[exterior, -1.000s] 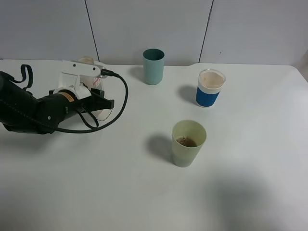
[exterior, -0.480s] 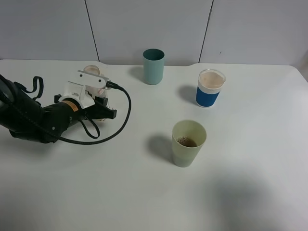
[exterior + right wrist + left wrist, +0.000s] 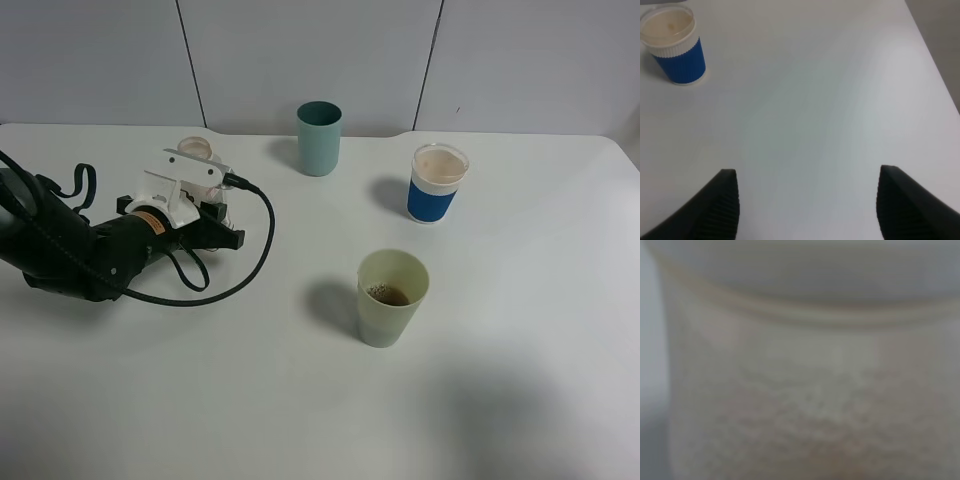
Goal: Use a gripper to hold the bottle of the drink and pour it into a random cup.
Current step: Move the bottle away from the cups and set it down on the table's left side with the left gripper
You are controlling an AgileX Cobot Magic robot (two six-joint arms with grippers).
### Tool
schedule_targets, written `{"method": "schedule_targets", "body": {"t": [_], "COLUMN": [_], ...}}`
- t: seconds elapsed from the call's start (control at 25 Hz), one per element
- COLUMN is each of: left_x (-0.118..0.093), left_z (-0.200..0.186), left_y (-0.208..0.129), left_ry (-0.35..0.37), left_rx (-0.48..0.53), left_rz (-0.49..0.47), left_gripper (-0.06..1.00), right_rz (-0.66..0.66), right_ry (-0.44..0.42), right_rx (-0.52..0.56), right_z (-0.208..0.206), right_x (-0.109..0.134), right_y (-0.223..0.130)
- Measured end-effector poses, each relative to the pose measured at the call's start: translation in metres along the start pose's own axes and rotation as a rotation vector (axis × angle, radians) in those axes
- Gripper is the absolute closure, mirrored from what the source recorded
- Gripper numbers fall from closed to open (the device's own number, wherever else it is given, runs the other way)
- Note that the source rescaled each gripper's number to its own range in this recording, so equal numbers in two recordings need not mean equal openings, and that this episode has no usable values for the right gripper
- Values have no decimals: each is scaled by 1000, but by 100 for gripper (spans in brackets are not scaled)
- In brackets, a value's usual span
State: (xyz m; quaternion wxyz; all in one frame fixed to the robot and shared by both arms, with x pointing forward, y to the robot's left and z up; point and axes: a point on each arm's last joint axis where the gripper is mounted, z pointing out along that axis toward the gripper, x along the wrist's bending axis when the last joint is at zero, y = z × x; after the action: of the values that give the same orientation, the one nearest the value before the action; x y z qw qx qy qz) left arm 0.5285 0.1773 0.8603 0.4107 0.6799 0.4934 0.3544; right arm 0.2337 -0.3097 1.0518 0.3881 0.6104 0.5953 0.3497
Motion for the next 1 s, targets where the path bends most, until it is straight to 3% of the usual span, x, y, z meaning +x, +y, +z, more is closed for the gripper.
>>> {"method": "schedule_targets", "body": {"t": [0.32, 0.4, 0.56, 0.64, 0.8, 1.0], "left_x": [0, 0, 0, 0, 0, 0], "left_z": [0, 0, 0, 0, 0, 0], "left_y": [0, 0, 0, 0, 0, 0], "left_ry": [-2, -2, -1, -2, -2, -2], "left_rx": [0, 0, 0, 0, -1, 0], "left_rz": [1, 1, 50, 87, 135, 141], "left_gripper": [89, 75, 32, 20, 8, 1], "right_rz": [0, 0, 0, 0, 0, 0], "right_ry": [0, 0, 0, 0, 0, 0], "right_rx": [0, 0, 0, 0, 0, 0], "right_z": [0, 0, 0, 0, 0, 0], "right_x": [0, 0, 0, 0, 0, 0], "right_y": [0, 0, 0, 0, 0, 0]}}
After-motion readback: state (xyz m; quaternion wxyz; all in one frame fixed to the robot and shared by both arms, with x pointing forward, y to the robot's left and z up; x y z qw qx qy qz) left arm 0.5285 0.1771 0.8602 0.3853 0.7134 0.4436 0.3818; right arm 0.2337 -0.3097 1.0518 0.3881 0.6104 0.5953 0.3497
